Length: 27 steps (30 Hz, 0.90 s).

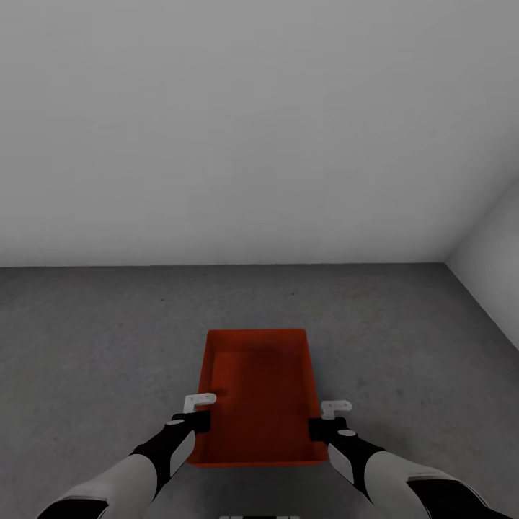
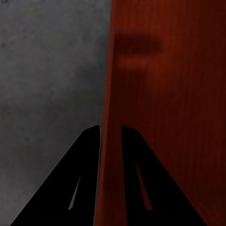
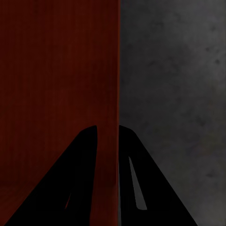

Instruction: Move the two storage containers from the living room to the garage. In the garage, place one container on the floor and stack the other container on top of it (either order is fine).

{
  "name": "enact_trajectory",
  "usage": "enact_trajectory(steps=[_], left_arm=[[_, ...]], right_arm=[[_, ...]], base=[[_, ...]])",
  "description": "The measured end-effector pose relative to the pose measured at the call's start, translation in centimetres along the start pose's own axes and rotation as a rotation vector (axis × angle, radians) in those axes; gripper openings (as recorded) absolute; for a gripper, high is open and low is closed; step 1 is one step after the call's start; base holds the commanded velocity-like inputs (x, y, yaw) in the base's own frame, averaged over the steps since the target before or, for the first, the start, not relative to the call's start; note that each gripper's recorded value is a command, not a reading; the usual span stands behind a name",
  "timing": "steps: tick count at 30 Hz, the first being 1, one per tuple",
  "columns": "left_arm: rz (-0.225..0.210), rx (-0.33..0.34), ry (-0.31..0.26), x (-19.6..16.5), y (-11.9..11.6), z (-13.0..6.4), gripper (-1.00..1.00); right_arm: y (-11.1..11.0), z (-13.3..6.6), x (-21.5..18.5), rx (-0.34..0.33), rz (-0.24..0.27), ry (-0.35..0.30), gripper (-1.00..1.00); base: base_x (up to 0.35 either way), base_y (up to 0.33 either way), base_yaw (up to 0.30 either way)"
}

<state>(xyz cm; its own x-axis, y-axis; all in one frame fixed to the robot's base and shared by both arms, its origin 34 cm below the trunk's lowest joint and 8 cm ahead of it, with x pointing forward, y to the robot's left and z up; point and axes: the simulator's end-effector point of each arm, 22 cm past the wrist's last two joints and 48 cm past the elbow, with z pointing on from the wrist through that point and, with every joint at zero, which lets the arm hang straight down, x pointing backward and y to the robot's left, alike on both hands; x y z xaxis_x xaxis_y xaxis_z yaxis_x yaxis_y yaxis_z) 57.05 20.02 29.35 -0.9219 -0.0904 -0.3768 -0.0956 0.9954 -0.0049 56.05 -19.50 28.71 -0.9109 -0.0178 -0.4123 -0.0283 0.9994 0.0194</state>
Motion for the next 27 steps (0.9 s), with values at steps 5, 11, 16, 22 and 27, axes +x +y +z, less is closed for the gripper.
enact_trajectory(steps=[5, 11, 16, 22, 27], left_arm=[[0.0, 0.0, 0.0, 0.0, 0.0, 0.0, -1.0], [0.0, 0.0, 0.0, 0.0, 0.0, 0.0, -1.0], [0.0, 0.0, 0.0, 0.0, 0.0, 0.0, -1.0], [0.0, 0.0, 0.0, 0.5, 0.0, 0.7, -1.0], [0.0, 0.0, -0.001, 0.9, 0.0, 1.4, -1.0]], right_arm=[[0.0, 0.0, 0.0, 0.0, 0.0, 0.0, -1.0], [0.0, 0.0, 0.0, 0.0, 0.0, 0.0, -1.0], [0.0, 0.0, 0.0, 0.0, 0.0, 0.0, -1.0], [0.0, 0.7, 0.5, 0.0, 0.0, 0.0, -1.0], [0.0, 1.4, 1.0, 0.0, 0.0, -0.001, -1.0]], base=[[0.0, 0.0, 0.0], [0.0, 0.0, 0.0], [0.0, 0.0, 0.0], [0.0, 0.0, 0.0], [0.0, 0.0, 0.0]])
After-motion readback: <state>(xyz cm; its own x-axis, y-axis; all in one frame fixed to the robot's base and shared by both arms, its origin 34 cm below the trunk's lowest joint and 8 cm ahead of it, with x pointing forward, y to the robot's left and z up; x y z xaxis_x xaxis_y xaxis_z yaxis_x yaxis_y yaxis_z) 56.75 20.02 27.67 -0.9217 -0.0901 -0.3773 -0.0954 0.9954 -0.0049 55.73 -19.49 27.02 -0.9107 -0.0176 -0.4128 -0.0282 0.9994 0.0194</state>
